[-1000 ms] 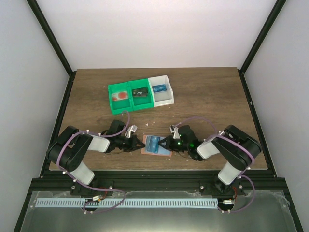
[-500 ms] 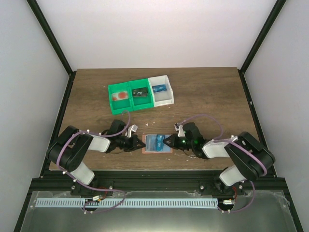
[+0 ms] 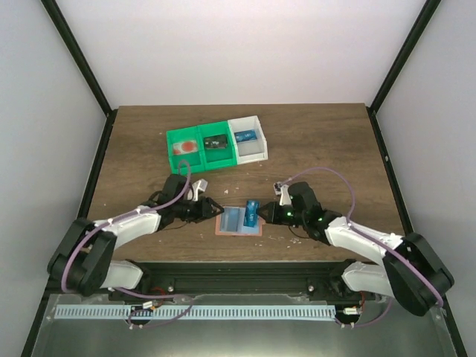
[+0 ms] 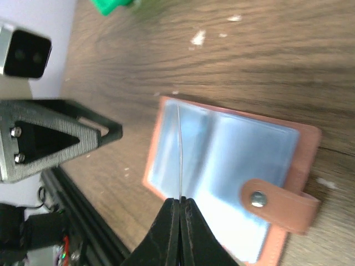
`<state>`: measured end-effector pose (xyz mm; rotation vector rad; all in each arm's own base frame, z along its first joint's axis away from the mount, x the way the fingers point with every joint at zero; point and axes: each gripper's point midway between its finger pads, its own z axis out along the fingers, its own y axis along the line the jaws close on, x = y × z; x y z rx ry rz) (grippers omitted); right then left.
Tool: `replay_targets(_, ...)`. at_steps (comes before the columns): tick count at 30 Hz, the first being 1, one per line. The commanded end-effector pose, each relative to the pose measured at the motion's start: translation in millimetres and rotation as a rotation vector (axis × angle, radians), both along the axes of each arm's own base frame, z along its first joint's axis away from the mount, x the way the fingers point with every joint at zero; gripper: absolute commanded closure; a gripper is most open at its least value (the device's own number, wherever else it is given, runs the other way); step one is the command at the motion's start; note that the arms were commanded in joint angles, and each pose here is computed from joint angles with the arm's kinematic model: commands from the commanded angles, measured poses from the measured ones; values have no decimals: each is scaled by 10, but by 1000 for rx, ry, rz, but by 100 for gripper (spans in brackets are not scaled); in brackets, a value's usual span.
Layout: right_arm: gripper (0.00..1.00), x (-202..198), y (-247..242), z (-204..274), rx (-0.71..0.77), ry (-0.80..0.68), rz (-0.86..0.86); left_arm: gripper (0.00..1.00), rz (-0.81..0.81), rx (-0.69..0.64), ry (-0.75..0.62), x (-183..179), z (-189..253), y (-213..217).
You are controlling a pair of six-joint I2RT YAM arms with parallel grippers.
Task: Take the credit cards out of the card holder
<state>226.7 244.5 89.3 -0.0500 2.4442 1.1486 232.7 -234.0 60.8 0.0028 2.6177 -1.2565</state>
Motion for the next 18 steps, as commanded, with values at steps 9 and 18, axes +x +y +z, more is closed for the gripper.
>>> replay_targets(9,99,-436,443,989,272,-142,450,43,-164,-67,-229,-53,1203,-94)
replay_targets(18,99,-685,548,1284,426,-211,661,49,-338,-97,-286,-336,1579,-111)
